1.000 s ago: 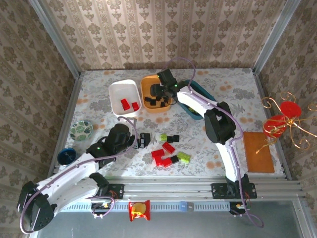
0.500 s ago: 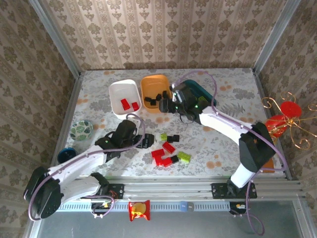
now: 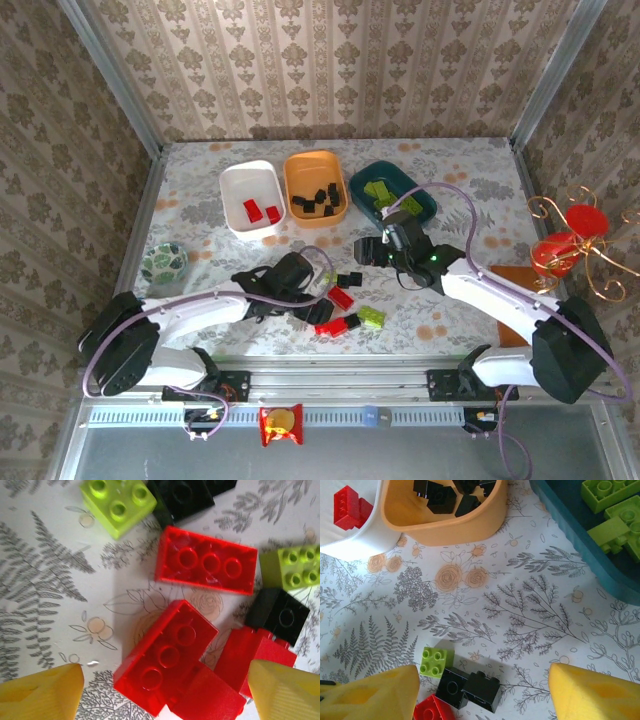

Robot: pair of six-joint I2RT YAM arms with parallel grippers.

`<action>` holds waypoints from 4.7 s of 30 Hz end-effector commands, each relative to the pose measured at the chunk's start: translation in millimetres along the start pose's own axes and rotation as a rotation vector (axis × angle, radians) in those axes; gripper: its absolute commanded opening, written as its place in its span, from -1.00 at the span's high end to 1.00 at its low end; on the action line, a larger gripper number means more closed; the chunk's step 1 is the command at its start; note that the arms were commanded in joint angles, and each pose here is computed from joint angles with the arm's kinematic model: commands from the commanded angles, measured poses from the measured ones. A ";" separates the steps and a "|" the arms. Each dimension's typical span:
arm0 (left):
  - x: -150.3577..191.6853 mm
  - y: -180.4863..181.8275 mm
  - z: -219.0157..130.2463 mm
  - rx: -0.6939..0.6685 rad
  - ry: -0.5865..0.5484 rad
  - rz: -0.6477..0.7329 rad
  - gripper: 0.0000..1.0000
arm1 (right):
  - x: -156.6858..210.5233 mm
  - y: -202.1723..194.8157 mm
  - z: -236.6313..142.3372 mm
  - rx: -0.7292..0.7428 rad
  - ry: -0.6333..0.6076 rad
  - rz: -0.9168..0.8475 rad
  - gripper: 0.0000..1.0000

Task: Sort the legos into containers by color
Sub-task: Separate the lego at the bottom-center of the table, then pick up the lego from the middle-left of the table, then place the lego in the container, then pick up the lego from the center of the table.

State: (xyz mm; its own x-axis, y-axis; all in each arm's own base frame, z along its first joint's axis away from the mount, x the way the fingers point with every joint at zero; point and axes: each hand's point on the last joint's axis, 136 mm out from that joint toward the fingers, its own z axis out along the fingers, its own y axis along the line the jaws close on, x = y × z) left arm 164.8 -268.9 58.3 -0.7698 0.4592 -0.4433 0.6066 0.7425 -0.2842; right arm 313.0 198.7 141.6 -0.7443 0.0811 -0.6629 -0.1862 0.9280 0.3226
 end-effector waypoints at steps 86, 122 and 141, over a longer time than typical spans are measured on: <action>-182.5 168.1 -87.0 -0.427 -0.436 -0.297 0.20 | 16.2 -28.2 -8.6 0.036 -0.018 0.074 -0.42; -125.2 88.1 -97.8 -0.257 -0.481 -0.236 -0.85 | 65.1 17.8 58.1 -0.060 0.175 0.011 -0.42; -41.2 89.7 -78.1 -0.267 -0.392 -0.290 -0.92 | 78.9 13.2 81.3 -0.020 0.230 0.039 0.24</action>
State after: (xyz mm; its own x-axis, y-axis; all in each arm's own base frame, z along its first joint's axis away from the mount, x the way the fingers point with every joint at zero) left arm 236.0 -186.2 114.4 -0.7370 0.0525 -0.6739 0.2869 0.9270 -0.2416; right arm 300.4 241.8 32.2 -0.8833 0.0265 -0.4681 -0.1601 0.9214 0.3542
